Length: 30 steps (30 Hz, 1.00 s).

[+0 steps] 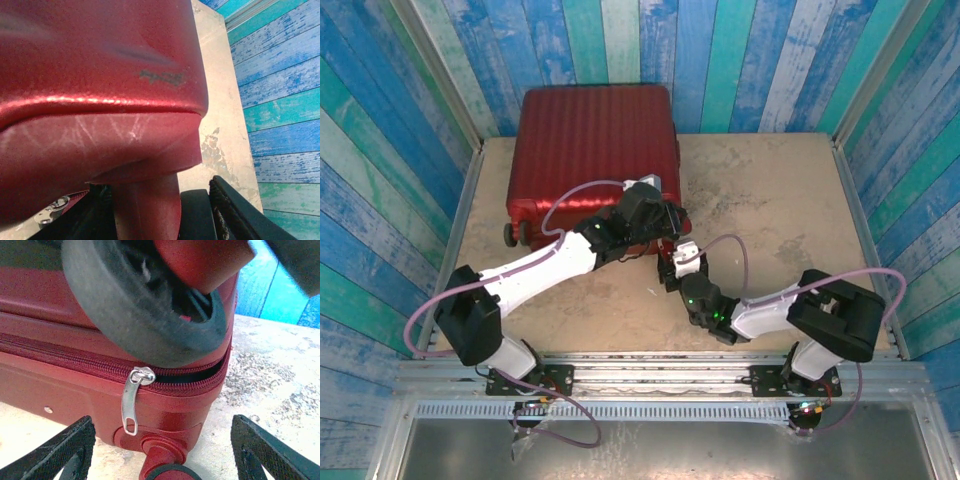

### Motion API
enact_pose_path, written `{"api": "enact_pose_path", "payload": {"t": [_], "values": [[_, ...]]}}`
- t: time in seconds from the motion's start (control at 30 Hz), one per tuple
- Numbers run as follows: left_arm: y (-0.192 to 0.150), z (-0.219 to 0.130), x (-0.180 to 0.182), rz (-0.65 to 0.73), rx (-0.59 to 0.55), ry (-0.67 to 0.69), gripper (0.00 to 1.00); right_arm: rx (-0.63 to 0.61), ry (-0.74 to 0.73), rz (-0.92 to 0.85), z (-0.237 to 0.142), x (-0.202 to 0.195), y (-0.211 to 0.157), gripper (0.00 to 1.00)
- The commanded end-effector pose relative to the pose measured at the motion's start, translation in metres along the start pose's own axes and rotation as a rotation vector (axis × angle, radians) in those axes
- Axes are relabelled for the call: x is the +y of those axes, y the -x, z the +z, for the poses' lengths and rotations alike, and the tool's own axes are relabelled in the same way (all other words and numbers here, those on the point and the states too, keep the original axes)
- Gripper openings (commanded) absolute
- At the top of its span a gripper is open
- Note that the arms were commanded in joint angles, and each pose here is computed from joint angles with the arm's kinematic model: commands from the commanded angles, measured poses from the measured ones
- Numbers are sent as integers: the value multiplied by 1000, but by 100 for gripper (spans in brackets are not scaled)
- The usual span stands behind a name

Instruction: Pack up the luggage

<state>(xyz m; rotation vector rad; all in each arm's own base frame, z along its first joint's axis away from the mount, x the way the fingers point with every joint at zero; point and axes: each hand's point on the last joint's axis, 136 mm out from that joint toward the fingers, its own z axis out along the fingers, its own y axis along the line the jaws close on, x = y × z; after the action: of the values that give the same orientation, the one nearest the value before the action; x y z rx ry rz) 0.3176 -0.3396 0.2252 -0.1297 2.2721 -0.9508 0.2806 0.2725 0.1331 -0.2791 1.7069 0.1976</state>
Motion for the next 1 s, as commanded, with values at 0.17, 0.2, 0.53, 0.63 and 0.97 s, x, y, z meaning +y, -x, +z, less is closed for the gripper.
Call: {"api": "enact_pose_path", "payload": {"t": [0.17, 0.2, 0.53, 0.63, 0.97], "values": [[54, -28, -91, 12, -189, -304, 0, -41, -99, 74, 22, 1, 1, 72], [55, -29, -92, 12, -192, -306, 0, -44, -102, 78, 25, 2, 2, 72], [51, -36, -85, 13, -192, -298, 0, -94, -206, 140, 39, -19, 9, 29], [46, -36, -74, 29, -190, -270, 0, -107, -117, 78, 33, -9, 17, 12], [32, -49, -49, 198, -172, -202, 0, 34, 134, -22, 8, -15, -5, 0]]}}
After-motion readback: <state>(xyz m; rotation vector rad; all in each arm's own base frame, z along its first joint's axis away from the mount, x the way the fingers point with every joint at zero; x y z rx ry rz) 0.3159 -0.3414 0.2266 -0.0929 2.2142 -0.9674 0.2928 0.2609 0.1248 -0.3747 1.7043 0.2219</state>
